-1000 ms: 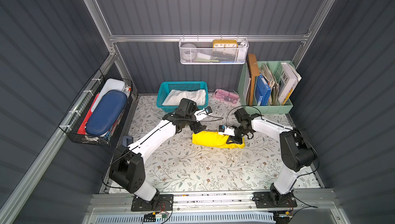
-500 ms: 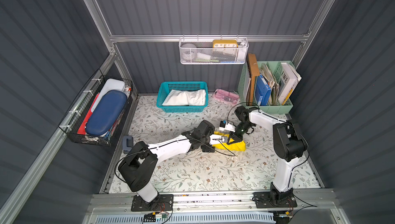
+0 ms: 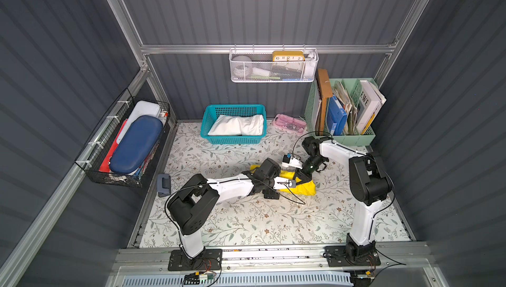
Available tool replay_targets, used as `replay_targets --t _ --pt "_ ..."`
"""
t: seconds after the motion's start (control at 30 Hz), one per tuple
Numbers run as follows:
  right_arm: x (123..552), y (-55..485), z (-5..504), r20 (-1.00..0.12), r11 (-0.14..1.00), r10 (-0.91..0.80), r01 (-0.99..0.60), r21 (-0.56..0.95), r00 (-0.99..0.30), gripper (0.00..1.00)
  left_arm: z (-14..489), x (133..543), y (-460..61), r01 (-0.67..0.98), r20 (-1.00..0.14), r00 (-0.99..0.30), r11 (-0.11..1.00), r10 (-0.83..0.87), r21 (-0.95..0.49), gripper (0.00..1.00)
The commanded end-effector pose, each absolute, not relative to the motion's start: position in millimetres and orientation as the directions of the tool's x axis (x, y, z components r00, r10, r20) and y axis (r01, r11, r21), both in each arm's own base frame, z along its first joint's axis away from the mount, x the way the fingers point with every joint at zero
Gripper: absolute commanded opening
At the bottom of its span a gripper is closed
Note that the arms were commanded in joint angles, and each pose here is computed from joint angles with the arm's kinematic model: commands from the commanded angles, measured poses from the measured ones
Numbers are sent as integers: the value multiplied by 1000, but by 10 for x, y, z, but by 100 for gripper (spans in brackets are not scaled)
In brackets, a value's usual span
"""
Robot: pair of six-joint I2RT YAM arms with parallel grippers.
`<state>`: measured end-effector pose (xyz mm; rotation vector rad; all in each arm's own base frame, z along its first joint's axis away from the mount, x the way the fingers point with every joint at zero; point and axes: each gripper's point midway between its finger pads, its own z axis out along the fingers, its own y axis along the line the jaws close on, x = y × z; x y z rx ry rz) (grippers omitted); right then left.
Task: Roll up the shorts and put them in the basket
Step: Pick up the shorts from the center of the board.
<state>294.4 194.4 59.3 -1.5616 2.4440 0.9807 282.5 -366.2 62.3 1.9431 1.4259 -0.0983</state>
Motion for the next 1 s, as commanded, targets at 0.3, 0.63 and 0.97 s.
replay_targets --t 0.3,0.63,0.97 --pt "2863 1969 628 -415 243 -774 -829 505 -479 0 267 2805 -3706 931 -473 295 -138 830 339 93" --pt "2894 1968 650 -427 244 -761 -826 508 -488 0 86 2693 -3707 964 -462 241 -156 853 215 32" --pt "3223 1843 685 -497 399 -677 -838 372 -543 0 126 2776 -3695 970 -432 208 -129 878 204 0"
